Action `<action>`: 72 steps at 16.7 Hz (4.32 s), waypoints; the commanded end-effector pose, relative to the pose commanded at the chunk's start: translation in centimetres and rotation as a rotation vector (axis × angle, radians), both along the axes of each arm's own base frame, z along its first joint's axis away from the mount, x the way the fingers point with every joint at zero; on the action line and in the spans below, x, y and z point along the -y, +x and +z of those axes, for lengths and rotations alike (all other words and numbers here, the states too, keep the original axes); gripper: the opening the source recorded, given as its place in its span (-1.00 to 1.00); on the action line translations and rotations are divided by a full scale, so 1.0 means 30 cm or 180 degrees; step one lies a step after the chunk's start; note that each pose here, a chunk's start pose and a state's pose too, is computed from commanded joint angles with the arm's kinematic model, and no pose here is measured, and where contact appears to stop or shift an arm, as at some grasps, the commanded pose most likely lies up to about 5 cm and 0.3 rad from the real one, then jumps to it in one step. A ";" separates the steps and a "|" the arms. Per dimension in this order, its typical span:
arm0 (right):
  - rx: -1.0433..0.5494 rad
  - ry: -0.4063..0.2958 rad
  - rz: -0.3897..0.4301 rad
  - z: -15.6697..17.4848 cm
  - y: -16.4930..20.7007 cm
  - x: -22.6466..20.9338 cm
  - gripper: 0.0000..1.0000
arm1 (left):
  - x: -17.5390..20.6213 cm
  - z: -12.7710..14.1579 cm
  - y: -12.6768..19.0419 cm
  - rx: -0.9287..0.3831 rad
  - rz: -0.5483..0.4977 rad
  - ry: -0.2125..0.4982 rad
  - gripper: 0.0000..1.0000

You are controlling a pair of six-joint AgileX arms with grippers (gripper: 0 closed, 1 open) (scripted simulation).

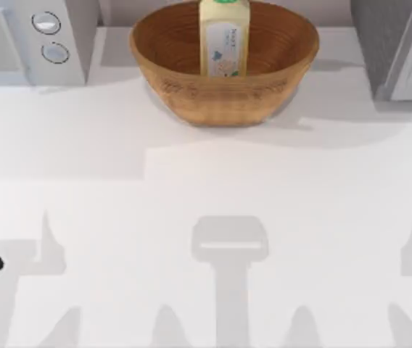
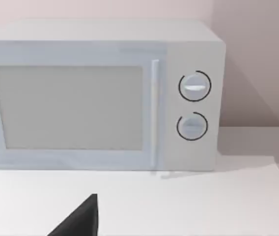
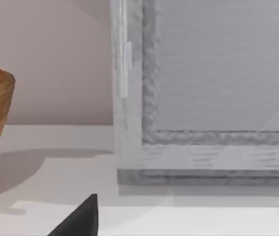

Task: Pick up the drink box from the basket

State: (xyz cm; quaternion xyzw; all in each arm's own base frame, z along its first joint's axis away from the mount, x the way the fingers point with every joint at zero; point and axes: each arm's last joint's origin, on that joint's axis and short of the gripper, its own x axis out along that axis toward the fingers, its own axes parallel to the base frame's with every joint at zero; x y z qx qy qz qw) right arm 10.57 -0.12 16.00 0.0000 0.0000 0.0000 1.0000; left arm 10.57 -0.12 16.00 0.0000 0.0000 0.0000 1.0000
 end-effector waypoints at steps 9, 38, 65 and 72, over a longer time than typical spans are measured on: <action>0.0000 0.0000 0.0000 0.000 0.000 0.000 1.00 | 0.025 0.117 0.050 -0.0108 -0.0007 -0.0042 1.00; 0.0000 0.0000 0.0000 0.000 0.000 0.000 1.00 | 0.991 -0.109 0.909 -0.0020 -0.0046 -0.0017 1.00; 0.0000 0.0000 0.0000 0.000 0.000 0.000 1.00 | 0.993 -0.110 1.076 -0.0020 -0.0046 -0.0017 -0.51; 0.0000 0.0000 0.0000 0.000 0.000 0.000 1.00 | 0.993 -0.110 1.076 -0.0020 -0.0046 -0.0017 -1.00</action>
